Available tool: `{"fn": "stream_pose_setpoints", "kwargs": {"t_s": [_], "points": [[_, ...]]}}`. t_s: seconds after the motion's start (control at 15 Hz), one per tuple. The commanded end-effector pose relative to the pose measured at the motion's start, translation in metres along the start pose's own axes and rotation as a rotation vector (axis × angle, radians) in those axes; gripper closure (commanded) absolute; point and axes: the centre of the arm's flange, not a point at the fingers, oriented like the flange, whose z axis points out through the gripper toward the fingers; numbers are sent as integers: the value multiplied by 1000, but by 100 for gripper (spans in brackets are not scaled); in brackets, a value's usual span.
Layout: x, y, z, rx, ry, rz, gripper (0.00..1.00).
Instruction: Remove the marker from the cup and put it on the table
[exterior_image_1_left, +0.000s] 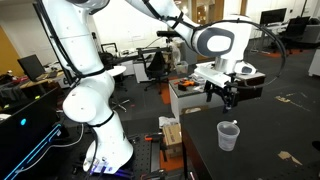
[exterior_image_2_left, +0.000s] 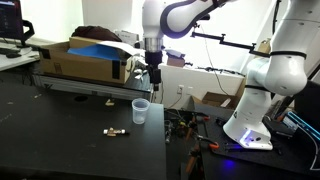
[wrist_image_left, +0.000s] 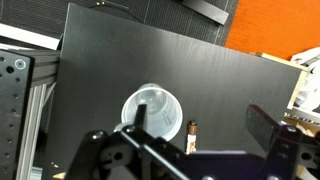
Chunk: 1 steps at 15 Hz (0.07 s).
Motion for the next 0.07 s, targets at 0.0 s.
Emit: {"fn": "stream_pose_setpoints", "kwargs": {"t_s": [0.0], "points": [[0, 0, 0, 0, 0, 0, 0]]}}
